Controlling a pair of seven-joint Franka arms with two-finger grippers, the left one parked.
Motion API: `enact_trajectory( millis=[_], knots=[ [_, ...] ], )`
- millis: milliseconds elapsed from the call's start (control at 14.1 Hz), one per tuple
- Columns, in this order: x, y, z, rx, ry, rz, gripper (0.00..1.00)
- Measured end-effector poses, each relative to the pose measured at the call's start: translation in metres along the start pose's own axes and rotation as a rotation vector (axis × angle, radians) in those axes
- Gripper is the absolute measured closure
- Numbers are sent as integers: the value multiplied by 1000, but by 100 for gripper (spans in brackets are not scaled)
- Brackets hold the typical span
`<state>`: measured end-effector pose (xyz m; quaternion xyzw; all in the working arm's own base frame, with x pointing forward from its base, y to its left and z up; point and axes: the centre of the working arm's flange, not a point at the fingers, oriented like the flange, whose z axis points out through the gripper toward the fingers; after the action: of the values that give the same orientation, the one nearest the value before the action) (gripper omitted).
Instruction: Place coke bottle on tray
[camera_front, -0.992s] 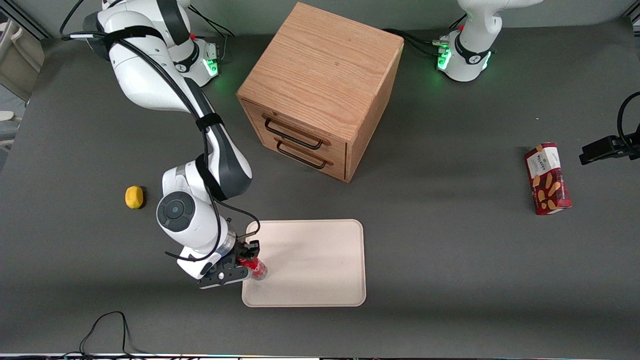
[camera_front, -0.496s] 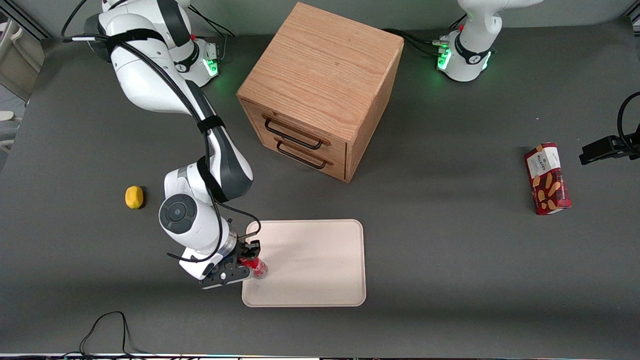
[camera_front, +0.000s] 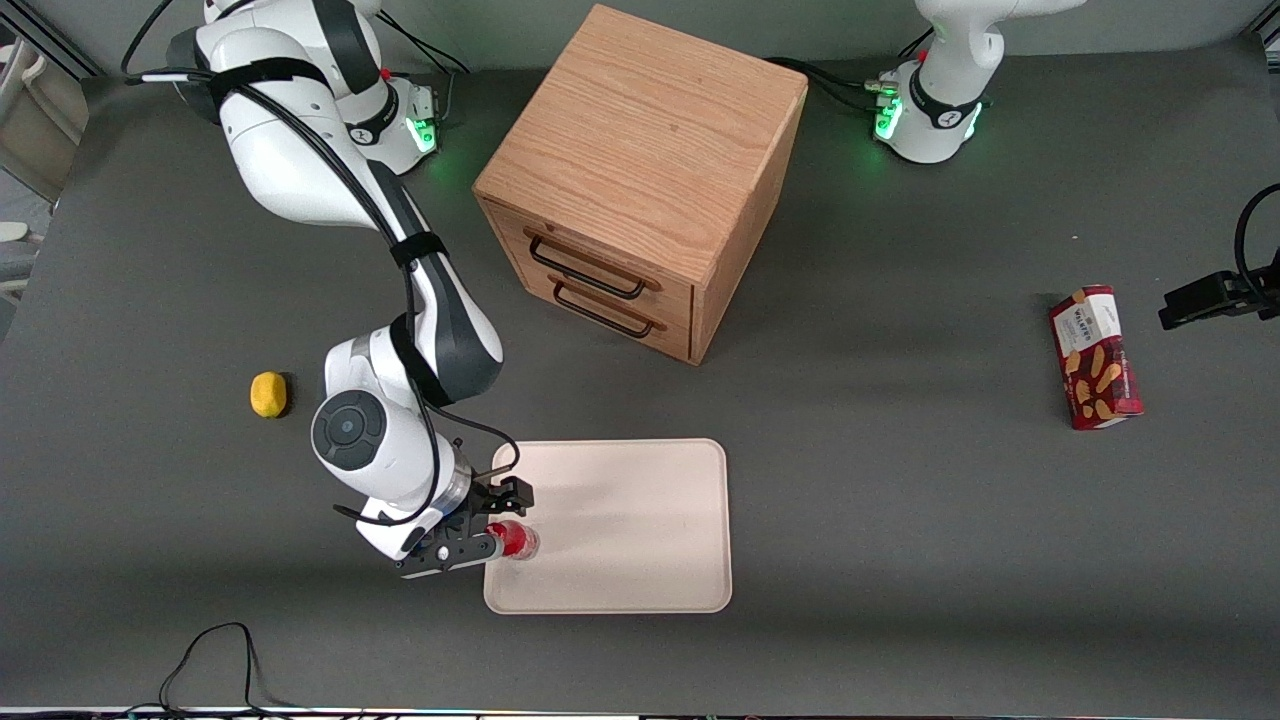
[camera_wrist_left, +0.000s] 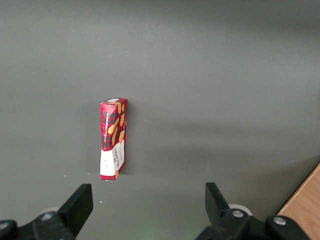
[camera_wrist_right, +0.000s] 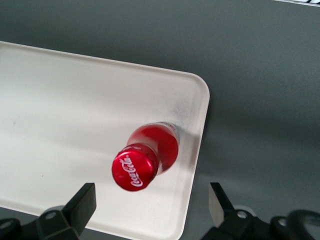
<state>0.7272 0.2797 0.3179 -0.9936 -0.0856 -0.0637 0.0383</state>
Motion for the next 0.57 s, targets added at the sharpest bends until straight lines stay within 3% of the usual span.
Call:
enact_trajectory(
  millis=[213, 567],
  knots=[
    [-2, 0, -23, 4, -14, 20, 0],
    [-31, 21, -148, 6, -121, 112, 0]
  ],
)
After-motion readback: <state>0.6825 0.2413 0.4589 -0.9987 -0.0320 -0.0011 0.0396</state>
